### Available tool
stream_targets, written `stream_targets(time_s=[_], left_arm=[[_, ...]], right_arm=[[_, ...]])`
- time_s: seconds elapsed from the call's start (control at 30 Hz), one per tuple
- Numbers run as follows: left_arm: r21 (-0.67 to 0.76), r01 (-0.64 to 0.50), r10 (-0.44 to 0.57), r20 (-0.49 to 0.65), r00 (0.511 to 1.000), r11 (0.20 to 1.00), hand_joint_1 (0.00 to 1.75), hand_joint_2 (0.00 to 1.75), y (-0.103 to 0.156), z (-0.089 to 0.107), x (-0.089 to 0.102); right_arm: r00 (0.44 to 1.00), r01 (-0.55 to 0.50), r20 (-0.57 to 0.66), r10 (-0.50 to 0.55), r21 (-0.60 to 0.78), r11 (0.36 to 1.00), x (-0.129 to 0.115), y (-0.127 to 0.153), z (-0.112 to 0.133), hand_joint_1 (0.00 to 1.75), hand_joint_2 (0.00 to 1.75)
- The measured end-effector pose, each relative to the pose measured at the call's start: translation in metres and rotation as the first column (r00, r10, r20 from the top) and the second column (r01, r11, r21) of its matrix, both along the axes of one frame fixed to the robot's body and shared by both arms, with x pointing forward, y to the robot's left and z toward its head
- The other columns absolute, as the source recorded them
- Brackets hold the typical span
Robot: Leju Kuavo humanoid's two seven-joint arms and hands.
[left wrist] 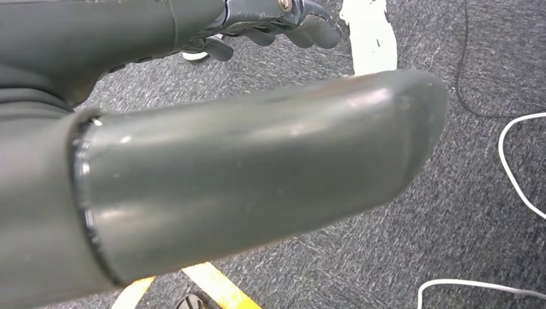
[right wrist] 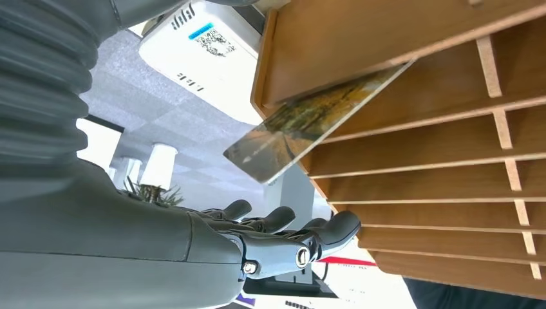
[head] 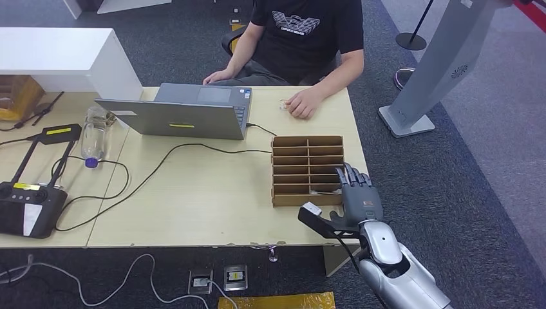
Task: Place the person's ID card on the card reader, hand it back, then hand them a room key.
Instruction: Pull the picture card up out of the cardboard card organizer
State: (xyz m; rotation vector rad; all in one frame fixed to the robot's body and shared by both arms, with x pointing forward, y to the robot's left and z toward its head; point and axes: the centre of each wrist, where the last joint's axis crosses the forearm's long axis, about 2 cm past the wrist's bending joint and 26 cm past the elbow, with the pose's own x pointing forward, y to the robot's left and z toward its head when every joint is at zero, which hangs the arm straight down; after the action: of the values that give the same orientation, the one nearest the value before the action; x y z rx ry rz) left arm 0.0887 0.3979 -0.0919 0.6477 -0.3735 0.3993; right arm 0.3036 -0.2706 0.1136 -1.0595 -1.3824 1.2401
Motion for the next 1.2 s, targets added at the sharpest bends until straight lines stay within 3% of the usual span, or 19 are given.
stream_targets(time_s=[0.27,0.4,0.43,1.2], left_arm=[[0.001,0.000,0.000,0.000,1.000,1.000,0.00,0.00,0.0000,0.0000,0.0000],[0.002,-0.001,0.001,-0.001,1.000,1.000,0.00,0.00,0.0000,0.0000,0.0000],[0.002,-0.001,0.001,-0.001,1.000,1.000,0.00,0.00,0.0000,0.0000,0.0000],[-0.002,0.011,-0.011,0.001,1.000,1.000,0.00,0.00,-0.0002,0.0000,0.0002]], right_arm=[[1.000,0.001,-0.007,-0.001,0.001,1.000,-0.0002,-0.0007,-0.0004,0.03,1.75],[1.000,-0.004,-0.017,0.005,0.026,1.000,-0.0006,-0.0008,-0.0008,1.67,1.75],[1.000,-0.006,-0.020,0.006,0.033,0.999,-0.0008,-0.0008,-0.0010,1.74,1.75],[0.999,-0.048,-0.020,0.051,0.146,0.988,-0.0003,0.0046,0.0005,1.75,1.75]])
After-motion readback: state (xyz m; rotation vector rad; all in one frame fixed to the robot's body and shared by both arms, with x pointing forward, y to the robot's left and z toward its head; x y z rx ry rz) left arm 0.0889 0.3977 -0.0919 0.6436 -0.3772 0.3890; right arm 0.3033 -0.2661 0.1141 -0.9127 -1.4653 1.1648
